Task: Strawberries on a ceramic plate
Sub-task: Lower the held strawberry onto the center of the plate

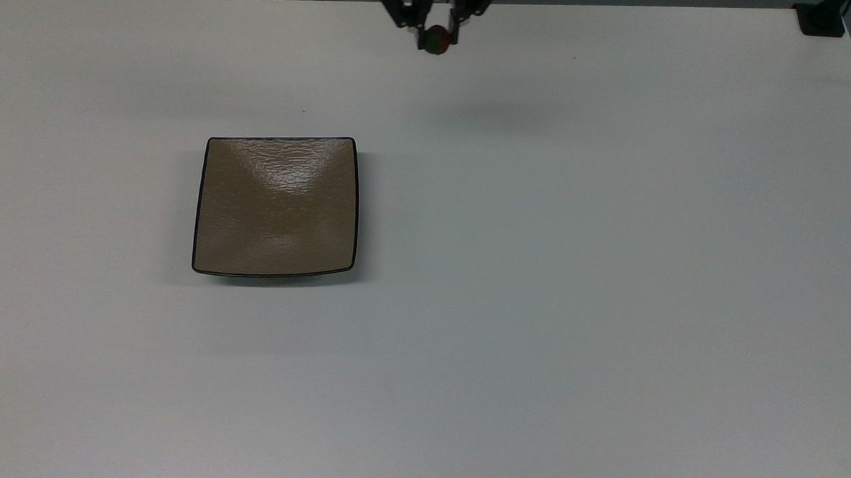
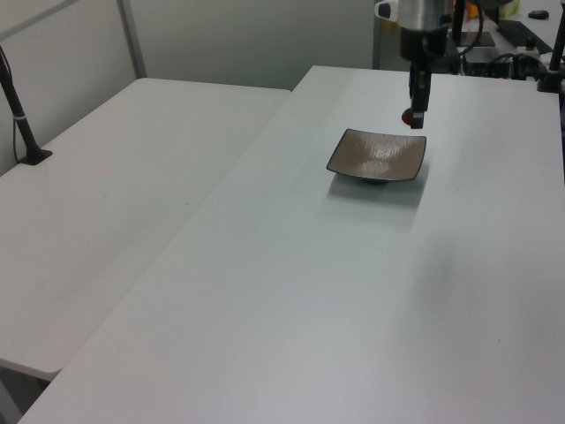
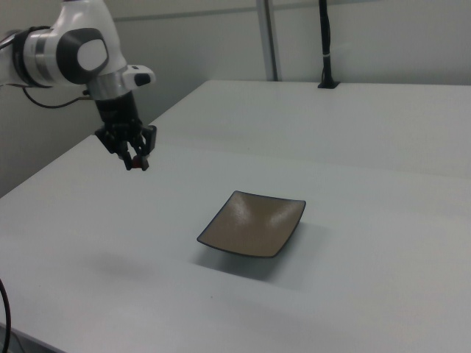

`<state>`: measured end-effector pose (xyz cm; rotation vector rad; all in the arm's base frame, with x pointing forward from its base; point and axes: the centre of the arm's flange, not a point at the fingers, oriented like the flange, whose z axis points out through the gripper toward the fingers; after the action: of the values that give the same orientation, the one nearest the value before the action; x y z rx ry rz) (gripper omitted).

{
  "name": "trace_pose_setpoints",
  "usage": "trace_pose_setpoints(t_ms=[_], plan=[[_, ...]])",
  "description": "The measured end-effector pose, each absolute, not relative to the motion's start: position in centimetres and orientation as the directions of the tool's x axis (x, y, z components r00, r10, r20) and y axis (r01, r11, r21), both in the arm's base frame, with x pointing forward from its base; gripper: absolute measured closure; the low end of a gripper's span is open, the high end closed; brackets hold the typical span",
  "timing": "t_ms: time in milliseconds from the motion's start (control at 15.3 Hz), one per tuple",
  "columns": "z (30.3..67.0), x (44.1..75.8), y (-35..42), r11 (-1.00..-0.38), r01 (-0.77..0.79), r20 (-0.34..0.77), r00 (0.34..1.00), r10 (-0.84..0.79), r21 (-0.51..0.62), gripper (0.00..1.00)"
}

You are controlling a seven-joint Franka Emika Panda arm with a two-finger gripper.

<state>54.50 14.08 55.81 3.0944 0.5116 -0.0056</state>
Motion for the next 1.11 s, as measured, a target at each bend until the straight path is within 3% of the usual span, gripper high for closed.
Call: trace_pose_setpoints(t_ms=[522,718,1110], plan=[[53.4,58.2,4.9,-0.952,0.306,0.029,0.951,0.307,0.019,0.63],[50.2,61.1,1.4,-0.967,0.249,0.083,0.964,0.252,0.043,0.63],[43.3,64.1,-2.1,-0.971,0.231,0.081,0.968,0.236,0.065,0.63]])
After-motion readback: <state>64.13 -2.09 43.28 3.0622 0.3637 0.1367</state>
